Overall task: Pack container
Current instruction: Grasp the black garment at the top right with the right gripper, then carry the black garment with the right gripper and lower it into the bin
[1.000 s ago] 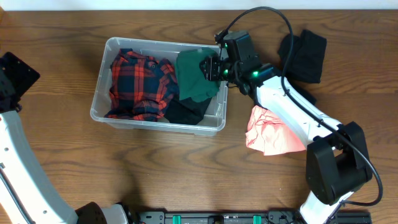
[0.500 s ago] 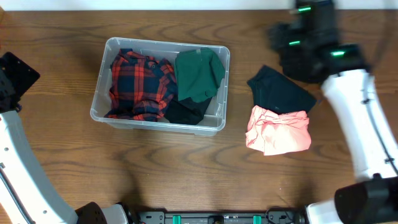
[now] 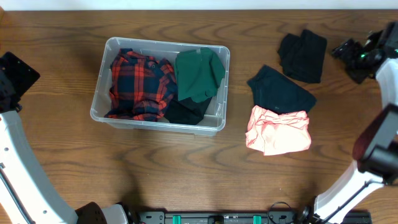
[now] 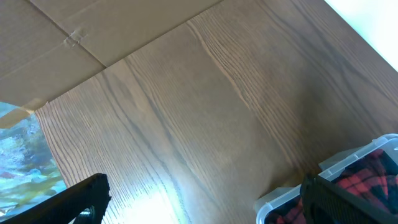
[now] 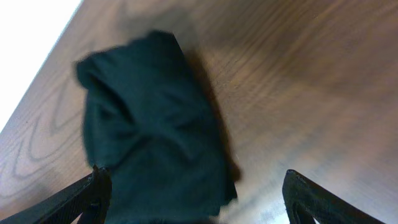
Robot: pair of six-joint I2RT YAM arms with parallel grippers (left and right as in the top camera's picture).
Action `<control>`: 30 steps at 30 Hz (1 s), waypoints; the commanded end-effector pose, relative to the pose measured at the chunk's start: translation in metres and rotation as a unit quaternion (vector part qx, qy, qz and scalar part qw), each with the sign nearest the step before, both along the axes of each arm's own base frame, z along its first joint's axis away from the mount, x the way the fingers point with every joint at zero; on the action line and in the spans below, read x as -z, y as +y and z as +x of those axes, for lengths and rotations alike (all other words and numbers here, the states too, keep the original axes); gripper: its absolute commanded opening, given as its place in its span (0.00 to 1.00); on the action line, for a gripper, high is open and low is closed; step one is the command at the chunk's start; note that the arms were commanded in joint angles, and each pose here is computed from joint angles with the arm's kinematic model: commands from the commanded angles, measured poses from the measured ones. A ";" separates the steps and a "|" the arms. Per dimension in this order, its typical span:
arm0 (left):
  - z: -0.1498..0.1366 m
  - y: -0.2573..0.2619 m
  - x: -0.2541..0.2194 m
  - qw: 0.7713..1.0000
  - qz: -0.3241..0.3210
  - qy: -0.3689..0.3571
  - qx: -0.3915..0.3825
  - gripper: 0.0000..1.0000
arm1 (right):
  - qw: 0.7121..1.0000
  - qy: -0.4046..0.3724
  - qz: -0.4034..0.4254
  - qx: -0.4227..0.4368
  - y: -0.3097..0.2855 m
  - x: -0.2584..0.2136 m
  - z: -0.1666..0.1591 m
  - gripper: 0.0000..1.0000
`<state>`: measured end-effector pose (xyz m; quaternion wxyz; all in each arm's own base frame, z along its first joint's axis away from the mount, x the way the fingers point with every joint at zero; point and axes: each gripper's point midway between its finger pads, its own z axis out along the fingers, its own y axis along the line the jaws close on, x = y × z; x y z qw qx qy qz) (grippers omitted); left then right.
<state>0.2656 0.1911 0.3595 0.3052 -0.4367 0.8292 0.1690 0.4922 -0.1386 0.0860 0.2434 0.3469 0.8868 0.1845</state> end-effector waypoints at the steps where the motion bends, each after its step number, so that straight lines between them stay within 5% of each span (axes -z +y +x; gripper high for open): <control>1: -0.001 0.003 -0.001 1.000 0.003 0.001 -0.006 0.98 | 0.998 -0.008 0.062 -0.033 0.019 0.028 0.011 0.84; 12: -0.001 0.003 -0.001 1.000 0.003 0.001 -0.006 0.98 | 0.992 0.001 0.104 -0.069 0.053 0.085 0.025 0.73; 14: -0.001 0.003 -0.001 1.000 0.003 0.001 -0.006 0.98 | 0.992 0.003 0.103 -0.078 0.059 0.086 0.025 0.60; 18: -0.001 0.003 -0.001 1.000 0.003 0.001 -0.006 0.98 | 0.992 -0.002 0.101 -0.081 0.061 0.078 0.026 0.17; 20: -0.001 0.003 -0.001 1.000 0.003 0.001 -0.006 0.98 | 0.991 -0.012 0.102 -0.084 0.061 0.060 0.027 0.02; 30: -0.001 0.003 -0.001 1.000 0.003 0.001 -0.006 0.98 | 0.950 -0.194 0.072 -0.236 0.155 -0.138 0.015 0.01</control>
